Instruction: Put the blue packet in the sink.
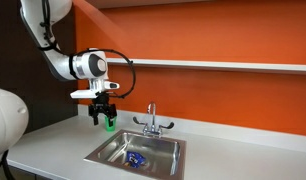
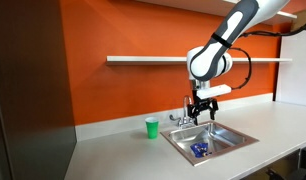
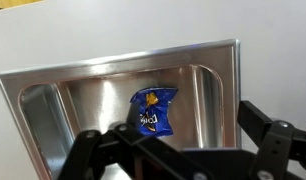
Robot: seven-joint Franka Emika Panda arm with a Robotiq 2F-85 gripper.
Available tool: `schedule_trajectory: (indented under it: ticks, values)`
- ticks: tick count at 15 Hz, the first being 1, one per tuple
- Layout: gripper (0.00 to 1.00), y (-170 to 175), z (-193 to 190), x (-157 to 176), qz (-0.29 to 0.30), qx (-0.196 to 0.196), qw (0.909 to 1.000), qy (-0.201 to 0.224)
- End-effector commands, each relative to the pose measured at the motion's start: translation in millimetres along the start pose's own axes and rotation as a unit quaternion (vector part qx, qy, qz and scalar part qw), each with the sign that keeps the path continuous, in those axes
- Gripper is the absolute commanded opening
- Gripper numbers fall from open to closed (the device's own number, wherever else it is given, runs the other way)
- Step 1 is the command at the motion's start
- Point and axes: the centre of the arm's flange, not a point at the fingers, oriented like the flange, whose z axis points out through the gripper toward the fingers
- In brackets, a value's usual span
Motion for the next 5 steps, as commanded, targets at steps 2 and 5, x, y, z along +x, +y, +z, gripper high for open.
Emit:
schedule_trajectory:
  ticks: [2,5]
  values:
    - [1.0,0.6,1.1,-1.2,0.0,0.0,1.0,-0.001]
    - [1.0,0.8,1.5,-1.5,0.001,0.0,1.0,-0.002]
